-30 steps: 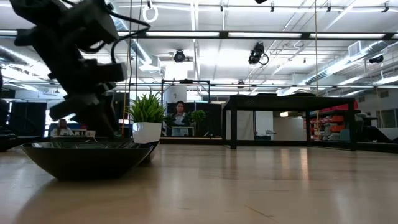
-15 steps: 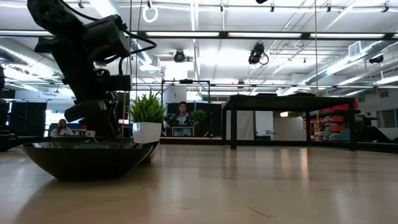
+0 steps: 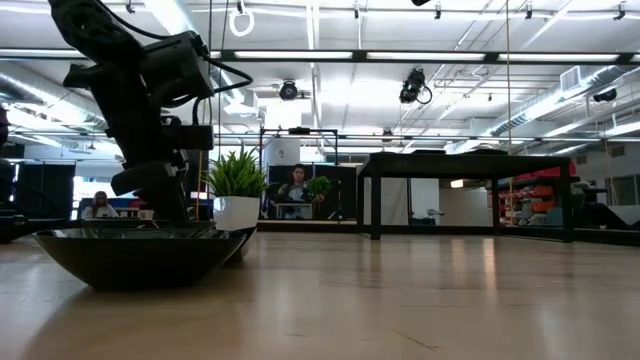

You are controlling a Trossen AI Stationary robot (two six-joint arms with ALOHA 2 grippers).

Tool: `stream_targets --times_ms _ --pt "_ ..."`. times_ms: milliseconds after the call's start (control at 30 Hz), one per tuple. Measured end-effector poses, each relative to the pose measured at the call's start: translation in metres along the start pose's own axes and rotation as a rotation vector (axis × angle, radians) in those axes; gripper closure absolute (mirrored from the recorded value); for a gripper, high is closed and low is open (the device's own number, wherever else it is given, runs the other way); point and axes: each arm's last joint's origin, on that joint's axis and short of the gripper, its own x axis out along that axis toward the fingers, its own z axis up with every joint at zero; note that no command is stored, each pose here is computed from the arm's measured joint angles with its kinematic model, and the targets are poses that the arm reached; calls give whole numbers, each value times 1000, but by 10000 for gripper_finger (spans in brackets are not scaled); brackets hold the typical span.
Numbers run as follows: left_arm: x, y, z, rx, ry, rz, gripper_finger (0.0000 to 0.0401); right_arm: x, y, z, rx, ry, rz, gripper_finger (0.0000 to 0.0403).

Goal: Pick & Place Mini shaped plates
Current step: Stack the black leaf-shaped plate on top of the black leaf-shaped plate on the shelf

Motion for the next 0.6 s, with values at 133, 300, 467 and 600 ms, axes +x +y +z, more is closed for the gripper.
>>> stream_targets --times_ms 133,300,467,600 --pt "0 0 0 -5 0 0 379 0 0 0 0 0 0 394" --pt "-1 -3 0 5 -7 -6 395 0 0 0 0 0 0 394" --pt "-6 -10 -1 22 -21 -25 397 0 0 0 0 0 0 394" --pt "-20 -18 3 26 -55 -58 397 0 0 0 -3 0 0 394"
